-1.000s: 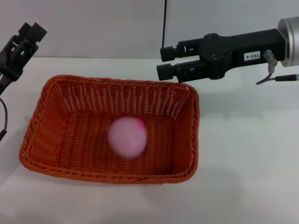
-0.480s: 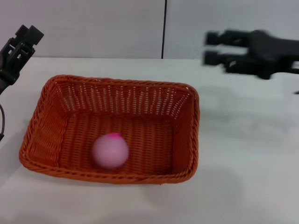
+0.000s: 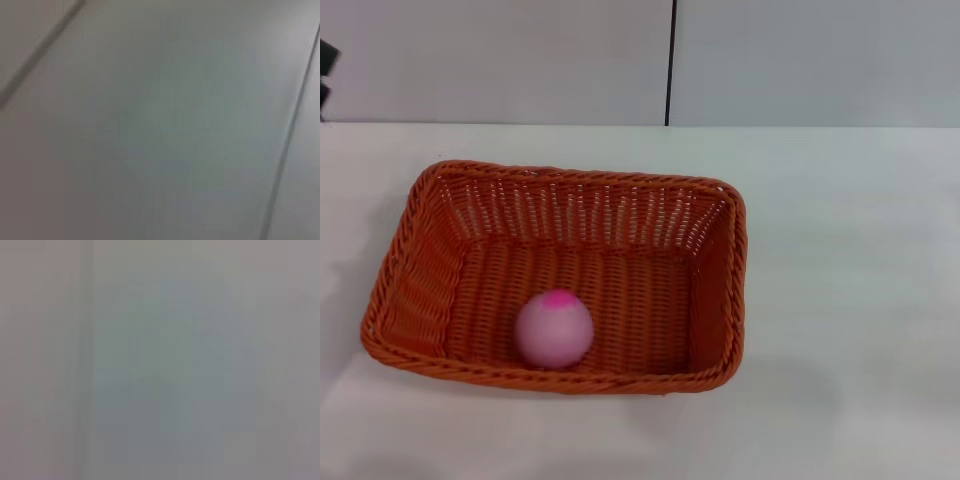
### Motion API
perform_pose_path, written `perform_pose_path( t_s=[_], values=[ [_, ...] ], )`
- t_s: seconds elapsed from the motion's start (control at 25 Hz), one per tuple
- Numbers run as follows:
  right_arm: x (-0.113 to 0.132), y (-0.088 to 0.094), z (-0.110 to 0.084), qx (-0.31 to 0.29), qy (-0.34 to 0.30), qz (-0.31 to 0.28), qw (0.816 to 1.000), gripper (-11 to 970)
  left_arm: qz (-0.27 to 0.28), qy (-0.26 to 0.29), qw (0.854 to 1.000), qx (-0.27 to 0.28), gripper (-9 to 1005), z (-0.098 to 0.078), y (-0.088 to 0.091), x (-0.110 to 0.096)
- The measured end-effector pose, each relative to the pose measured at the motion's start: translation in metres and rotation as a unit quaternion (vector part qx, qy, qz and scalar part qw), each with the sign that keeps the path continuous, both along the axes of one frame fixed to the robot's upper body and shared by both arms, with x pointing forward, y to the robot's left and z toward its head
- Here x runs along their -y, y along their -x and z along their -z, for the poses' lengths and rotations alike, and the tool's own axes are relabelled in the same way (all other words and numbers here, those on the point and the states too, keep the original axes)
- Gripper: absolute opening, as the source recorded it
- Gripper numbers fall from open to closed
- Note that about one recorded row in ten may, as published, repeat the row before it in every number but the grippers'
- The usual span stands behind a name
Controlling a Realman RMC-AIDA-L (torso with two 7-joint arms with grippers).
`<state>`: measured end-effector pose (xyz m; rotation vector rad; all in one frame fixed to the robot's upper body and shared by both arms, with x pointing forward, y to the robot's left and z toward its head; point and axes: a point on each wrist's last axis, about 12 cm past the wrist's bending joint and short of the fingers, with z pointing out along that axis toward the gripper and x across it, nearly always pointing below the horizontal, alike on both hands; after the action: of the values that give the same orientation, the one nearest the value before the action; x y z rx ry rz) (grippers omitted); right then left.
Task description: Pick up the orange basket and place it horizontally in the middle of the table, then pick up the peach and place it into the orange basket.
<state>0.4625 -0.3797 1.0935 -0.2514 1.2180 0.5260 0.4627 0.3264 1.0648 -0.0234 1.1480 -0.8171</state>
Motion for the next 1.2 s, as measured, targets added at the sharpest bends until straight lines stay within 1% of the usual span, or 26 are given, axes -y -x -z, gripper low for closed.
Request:
perform_pose_path(
  t_s=[0.08, 0.16, 0.24, 0.36, 0.56, 0.68, 0.88, 1.0, 1.2],
  values=[
    [0.016, 0.012, 0.005, 0.009, -0.014, 0.072, 0.997, 699, -0.034, -0.011, 0.999, 0.014, 690, 0.002, 0.003, -0.001],
    [0.027, 0.021, 0.010, 0.012, -0.033, 0.122, 0.992, 698, -0.079, -0.023, 0.996, 0.029, 690, 0.004, 0.007, -0.001],
    [0.034, 0.027, 0.013, 0.014, -0.045, 0.163, 0.986, 698, -0.115, -0.035, 0.992, 0.039, 690, 0.005, 0.009, 0.000],
    [0.036, 0.030, 0.018, 0.018, -0.051, 0.202, 0.978, 698, -0.156, -0.063, 0.984, 0.054, 690, 0.007, 0.011, 0.004],
    [0.034, 0.029, 0.022, 0.021, -0.069, 0.225, 0.972, 698, -0.193, -0.112, 0.971, 0.084, 690, 0.006, 0.013, 0.011],
    [0.032, 0.028, 0.023, 0.028, -0.074, 0.237, 0.968, 698, -0.205, -0.124, 0.966, 0.100, 690, 0.005, 0.015, 0.014],
    [0.031, 0.027, 0.024, 0.039, -0.081, 0.259, 0.962, 698, -0.206, -0.124, 0.965, 0.104, 691, 0.004, 0.015, 0.015],
    [0.032, 0.027, 0.025, 0.048, -0.098, 0.280, 0.954, 698, -0.208, -0.122, 0.965, 0.106, 691, 0.003, 0.014, 0.016],
    [0.030, 0.022, 0.024, 0.051, -0.108, 0.283, 0.951, 698, -0.207, -0.120, 0.965, 0.109, 691, 0.003, 0.014, 0.016]
  ],
)
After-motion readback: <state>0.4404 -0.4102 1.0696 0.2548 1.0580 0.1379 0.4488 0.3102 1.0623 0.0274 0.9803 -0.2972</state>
